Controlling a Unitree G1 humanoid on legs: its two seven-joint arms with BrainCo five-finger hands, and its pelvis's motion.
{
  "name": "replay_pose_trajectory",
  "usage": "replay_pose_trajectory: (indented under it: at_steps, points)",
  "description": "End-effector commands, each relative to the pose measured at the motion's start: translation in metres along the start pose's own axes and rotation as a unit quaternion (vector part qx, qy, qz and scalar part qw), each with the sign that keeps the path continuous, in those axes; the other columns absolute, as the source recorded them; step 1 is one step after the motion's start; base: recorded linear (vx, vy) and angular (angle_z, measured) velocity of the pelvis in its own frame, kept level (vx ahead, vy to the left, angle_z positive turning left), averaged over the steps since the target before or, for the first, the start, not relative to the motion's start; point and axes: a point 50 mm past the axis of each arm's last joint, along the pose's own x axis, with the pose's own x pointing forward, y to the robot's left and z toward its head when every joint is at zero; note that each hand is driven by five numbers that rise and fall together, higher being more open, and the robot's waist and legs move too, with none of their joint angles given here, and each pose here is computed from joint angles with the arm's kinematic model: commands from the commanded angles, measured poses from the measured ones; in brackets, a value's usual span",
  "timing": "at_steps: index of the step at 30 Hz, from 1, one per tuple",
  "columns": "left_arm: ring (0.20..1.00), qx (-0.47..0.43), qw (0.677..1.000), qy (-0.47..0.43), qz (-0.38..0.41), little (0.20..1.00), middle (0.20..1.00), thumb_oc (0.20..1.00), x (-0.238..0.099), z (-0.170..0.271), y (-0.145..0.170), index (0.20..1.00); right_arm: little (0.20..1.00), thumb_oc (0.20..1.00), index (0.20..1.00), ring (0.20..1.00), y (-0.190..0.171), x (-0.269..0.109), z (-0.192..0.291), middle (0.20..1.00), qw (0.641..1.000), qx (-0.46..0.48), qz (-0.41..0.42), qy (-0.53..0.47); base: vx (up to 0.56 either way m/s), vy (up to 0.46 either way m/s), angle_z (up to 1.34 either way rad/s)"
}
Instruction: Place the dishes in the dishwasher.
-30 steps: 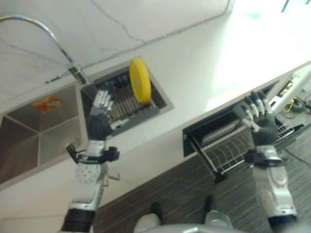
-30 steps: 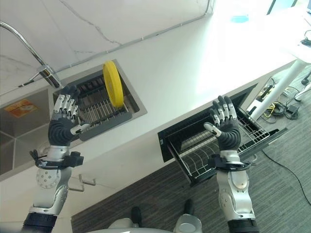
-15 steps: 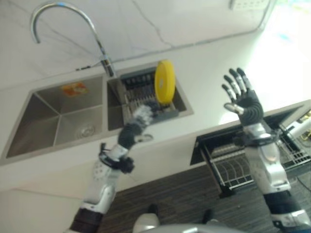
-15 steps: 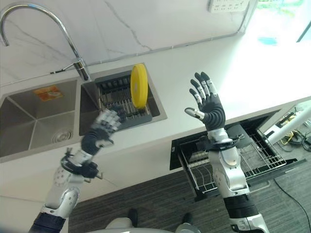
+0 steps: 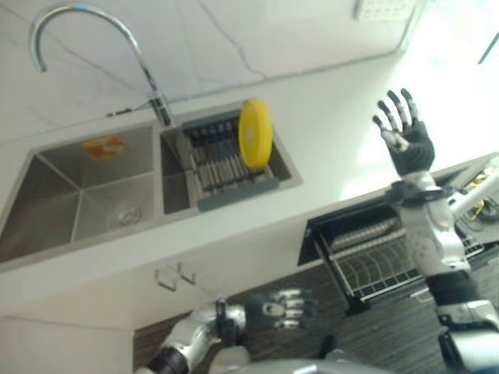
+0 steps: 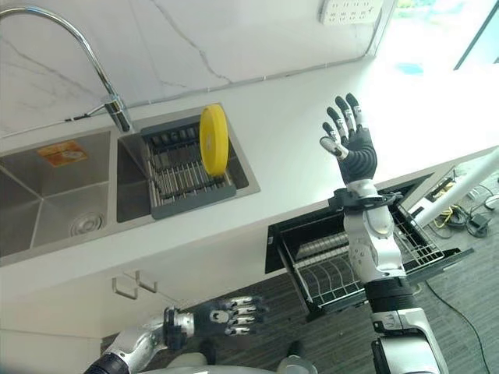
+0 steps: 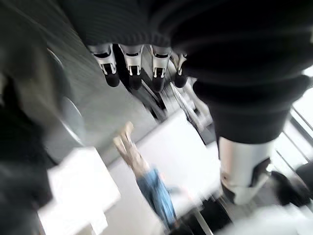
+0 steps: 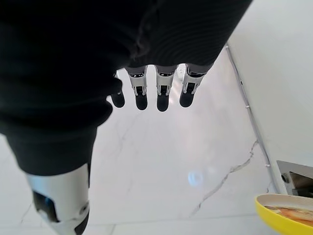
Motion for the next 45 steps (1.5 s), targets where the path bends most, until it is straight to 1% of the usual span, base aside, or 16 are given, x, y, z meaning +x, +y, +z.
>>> replay_pose_trajectory:
  at_steps: [1, 3, 5, 8, 10, 16, 23, 27, 29, 32, 36, 40, 45]
  points:
    - [1.0, 0.101, 0.99, -0.017, 0.098, 1.0, 1.0, 1.0, 0.003, 0.018, 0.012, 1.0, 1.0, 1.0, 1.0, 1.0, 0.007, 0.027, 0.039, 1.0, 0.997, -0.007, 0.03, -0.07, 0.04, -0.003, 0.0]
    - [1.0, 0.111, 0.978, 0.016, 0.174, 1.0, 1.0, 1.0, -0.006, -0.004, 0.026, 1.0, 1.0, 1.0, 1.0, 1.0, 0.011, 0.031, 0.039, 1.0, 0.997, -0.01, 0.034, -0.063, 0.07, 0.011, 0.0]
    - [1.0, 0.11, 0.969, 0.031, 0.217, 1.0, 1.0, 1.0, -0.014, -0.015, 0.035, 1.0, 1.0, 1.0, 1.0, 1.0, 0.017, 0.036, 0.039, 1.0, 0.998, -0.017, 0.039, -0.055, 0.09, 0.019, 0.0]
    - [1.0, 0.091, 0.963, 0.058, 0.247, 1.0, 1.0, 1.0, -0.023, -0.033, 0.041, 1.0, 1.0, 1.0, 1.0, 1.0, 0.022, 0.041, 0.036, 1.0, 0.998, -0.012, 0.039, -0.039, 0.09, 0.006, 0.02]
    - [1.0, 0.083, 0.95, 0.09, 0.287, 1.0, 1.0, 1.0, -0.034, -0.046, 0.049, 1.0, 1.0, 1.0, 1.0, 1.0, 0.027, 0.048, 0.031, 1.0, 0.999, -0.003, 0.032, -0.018, 0.1, -0.002, 0.04]
    - [1.0, 0.039, 0.928, 0.145, 0.341, 1.0, 1.0, 1.0, -0.052, -0.068, 0.057, 1.0, 1.0, 1.0, 1.0, 1.0, 0.029, 0.064, 0.018, 1.0, 1.0, -0.001, 0.007, 0.024, 0.09, 0.002, 0.07]
    - [1.0, 0.021, 0.921, 0.152, 0.357, 1.0, 1.0, 1.0, -0.061, -0.083, 0.054, 1.0, 1.0, 1.0, 1.0, 1.0, 0.025, 0.079, 0.014, 1.0, 0.999, 0.004, -0.017, 0.034, 0.1, 0.006, 0.08]
    - [1.0, -0.009, 0.912, 0.149, 0.381, 1.0, 1.0, 1.0, -0.069, -0.091, 0.053, 1.0, 1.0, 1.0, 1.0, 1.0, 0.016, 0.086, 0.019, 1.0, 0.999, -0.006, -0.041, 0.03, 0.07, 0.014, 0.14]
    - [1.0, -0.011, 0.907, 0.151, 0.393, 1.0, 1.0, 1.0, -0.076, -0.096, 0.052, 1.0, 1.0, 1.0, 1.0, 1.0, 0.005, 0.089, 0.023, 1.0, 0.997, -0.03, -0.061, 0.031, 0.07, 0.009, 0.19]
    - [1.0, -0.013, 0.9, 0.154, 0.407, 1.0, 1.0, 1.0, -0.088, -0.099, 0.055, 1.0, 1.0, 1.0, 1.0, 1.0, -0.015, 0.091, 0.035, 1.0, 0.995, -0.04, -0.09, 0.022, 0.06, 0.013, 0.28]
    - [1.0, 0.015, 0.902, 0.158, 0.401, 1.0, 1.0, 1.0, -0.092, -0.096, 0.056, 1.0, 1.0, 1.0, 1.0, 1.0, -0.028, 0.089, 0.043, 1.0, 0.993, -0.041, -0.107, 0.018, 0.02, 0.024, 0.17]
    - [1.0, 0.047, 0.903, 0.155, 0.399, 1.0, 1.0, 1.0, -0.093, -0.087, 0.059, 1.0, 1.0, 1.0, 1.0, 1.0, -0.032, 0.089, 0.041, 1.0, 0.992, -0.043, -0.113, 0.029, 0.03, 0.026, 0.08]
    - [1.0, 0.051, 0.903, 0.155, 0.397, 1.0, 1.0, 1.0, -0.094, -0.084, 0.061, 1.0, 1.0, 1.0, 1.0, 1.0, -0.035, 0.091, 0.045, 1.0, 0.991, -0.041, -0.123, 0.022, 0.03, 0.007, 0.02]
